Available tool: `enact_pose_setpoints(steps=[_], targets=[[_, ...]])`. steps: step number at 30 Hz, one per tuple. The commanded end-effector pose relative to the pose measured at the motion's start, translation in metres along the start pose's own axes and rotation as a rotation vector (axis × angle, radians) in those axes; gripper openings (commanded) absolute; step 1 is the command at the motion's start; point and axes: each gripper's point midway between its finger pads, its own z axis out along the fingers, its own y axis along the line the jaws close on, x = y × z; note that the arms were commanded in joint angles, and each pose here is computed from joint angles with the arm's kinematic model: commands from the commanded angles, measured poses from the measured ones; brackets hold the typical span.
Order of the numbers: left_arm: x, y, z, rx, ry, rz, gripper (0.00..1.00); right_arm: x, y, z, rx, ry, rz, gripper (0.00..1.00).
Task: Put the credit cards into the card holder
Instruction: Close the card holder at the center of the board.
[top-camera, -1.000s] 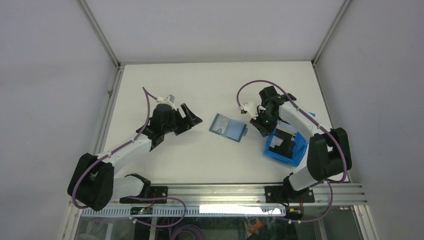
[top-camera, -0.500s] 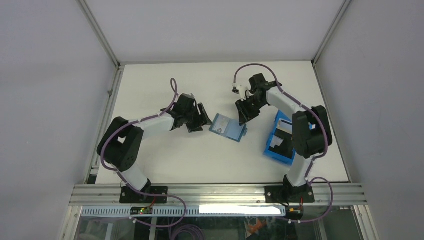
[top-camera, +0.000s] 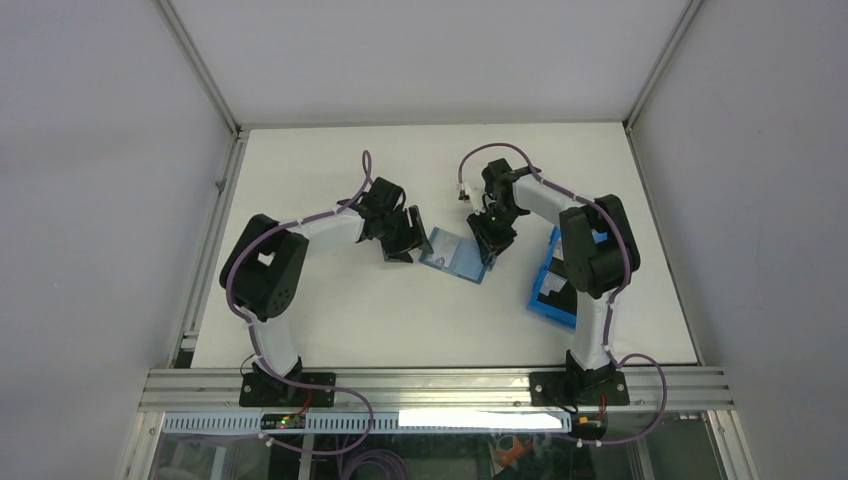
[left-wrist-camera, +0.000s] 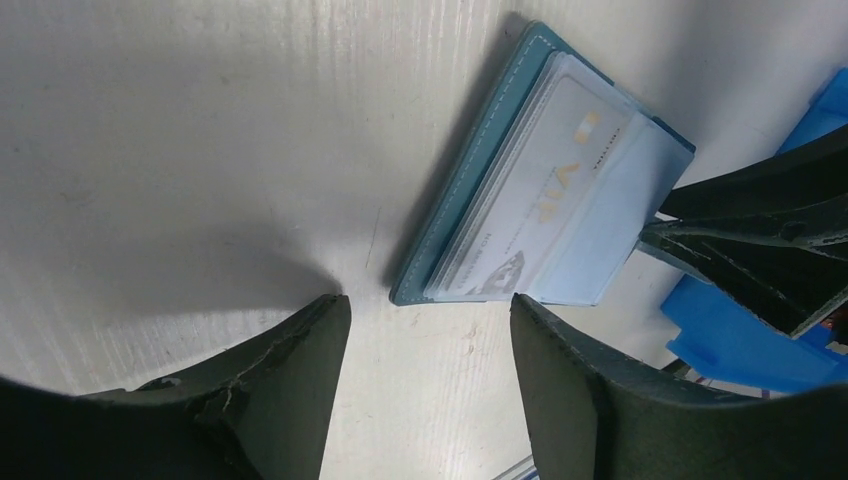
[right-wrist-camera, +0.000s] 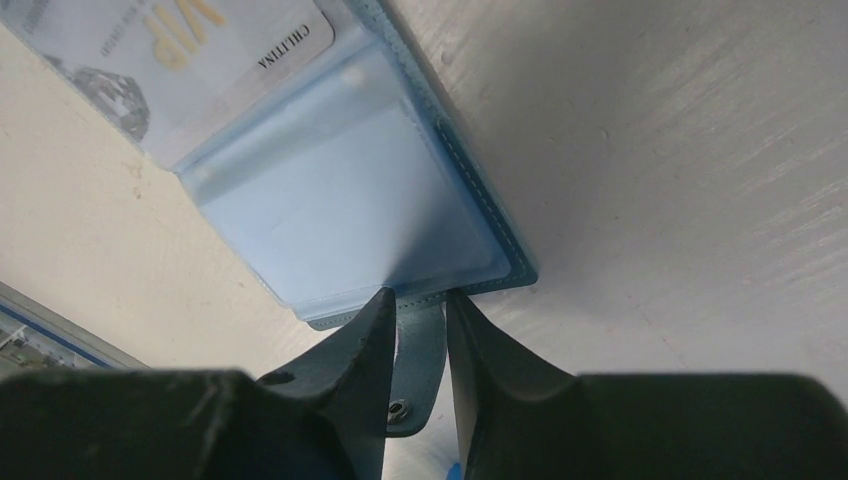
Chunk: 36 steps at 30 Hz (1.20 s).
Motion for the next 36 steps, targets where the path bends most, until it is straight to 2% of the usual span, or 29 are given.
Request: enact_pose_setpoints(steps=[1, 8, 14, 18, 20, 24, 33, 36], targets=[[-0.007, -0.010, -0.001, 0.044, 0.047, 0.027, 0.62, 0.003, -0.026, 0.008, 0.114, 0.054, -0.007, 0.29], [-0.011, -0.027, 0.016, 0.130, 0.141, 0.009, 0.58, 0.003, -0.025, 0.012, 0.101, 0.066, -0.007, 0.29], [-0.004, -0.030, 0.027, 0.174, 0.191, -0.032, 0.47, 0.003, -0.020, 0.012, 0.089, 0.062, -0.018, 0.29], [-0.009, -0.053, 0.019, 0.309, 0.157, -0.069, 0.40, 0.003, -0.017, 0.014, 0.077, 0.067, -0.021, 0.28], [-0.013, -0.066, 0.015, 0.387, 0.127, -0.088, 0.33, 0.003, -0.015, 0.015, 0.072, 0.067, -0.025, 0.28], [-0.022, -0.085, 0.006, 0.503, 0.069, -0.126, 0.27, 0.002, -0.011, 0.014, 0.063, 0.062, -0.029, 0.28], [-0.019, -0.082, 0.001, 0.500, 0.020, -0.145, 0.23, 0.001, -0.009, 0.012, 0.061, 0.053, -0.034, 0.28], [-0.017, -0.081, 0.001, 0.498, 0.023, -0.144, 0.15, 0.001, -0.009, 0.011, 0.061, 0.051, -0.034, 0.28]])
